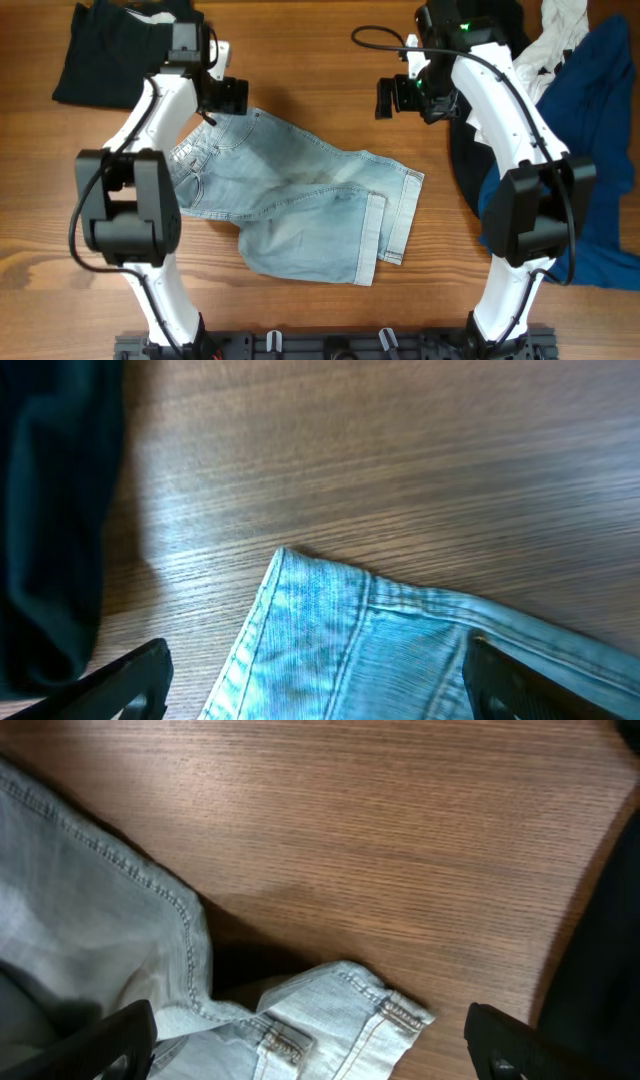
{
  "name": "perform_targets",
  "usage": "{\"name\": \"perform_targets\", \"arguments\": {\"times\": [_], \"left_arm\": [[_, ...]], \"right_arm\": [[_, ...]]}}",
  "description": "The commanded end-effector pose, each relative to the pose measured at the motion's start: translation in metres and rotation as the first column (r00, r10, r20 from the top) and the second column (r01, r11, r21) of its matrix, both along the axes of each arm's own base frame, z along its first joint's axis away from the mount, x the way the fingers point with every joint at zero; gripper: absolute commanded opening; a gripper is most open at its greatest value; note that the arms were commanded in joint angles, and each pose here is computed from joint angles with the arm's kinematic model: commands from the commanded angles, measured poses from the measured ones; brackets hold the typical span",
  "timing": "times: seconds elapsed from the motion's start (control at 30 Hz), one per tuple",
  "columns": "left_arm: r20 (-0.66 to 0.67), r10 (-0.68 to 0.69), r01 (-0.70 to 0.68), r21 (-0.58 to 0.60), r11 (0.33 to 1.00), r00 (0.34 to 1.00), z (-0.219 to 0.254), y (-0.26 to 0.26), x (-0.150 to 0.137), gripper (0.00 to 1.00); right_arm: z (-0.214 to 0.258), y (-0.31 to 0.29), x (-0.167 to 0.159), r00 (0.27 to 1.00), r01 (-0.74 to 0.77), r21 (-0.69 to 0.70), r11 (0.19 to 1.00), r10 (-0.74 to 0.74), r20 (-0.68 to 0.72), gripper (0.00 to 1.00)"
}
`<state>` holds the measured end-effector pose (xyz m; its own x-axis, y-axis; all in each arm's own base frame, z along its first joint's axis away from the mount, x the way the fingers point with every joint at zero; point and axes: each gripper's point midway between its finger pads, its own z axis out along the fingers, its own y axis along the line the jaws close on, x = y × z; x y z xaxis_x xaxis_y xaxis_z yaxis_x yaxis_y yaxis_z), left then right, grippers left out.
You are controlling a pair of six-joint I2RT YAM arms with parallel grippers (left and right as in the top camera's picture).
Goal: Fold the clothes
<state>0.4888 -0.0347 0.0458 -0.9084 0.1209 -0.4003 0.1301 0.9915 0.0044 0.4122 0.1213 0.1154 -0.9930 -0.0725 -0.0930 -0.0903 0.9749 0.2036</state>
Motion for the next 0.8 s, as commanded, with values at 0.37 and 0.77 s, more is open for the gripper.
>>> {"name": "perform_targets", "arguments": {"times": [0.37,0.77], "left_arm": [[-0.072,-0.041,0.045,0.055,0.997,0.997,-0.045,-0.008,0.0,0.72],[-0.021,0.07,-0.069,0.011,0.998,0.997,-0.034,-0.01,0.012,0.04]], "right_arm": [[0.008,0.0,0.007,0.999,0.018,0.005,1.0,-0.018,0.047,0.97],[0.009,0.011,-0.002,0.996,-0.086,0.047,0.995,0.084,0.036,0.89]]}}
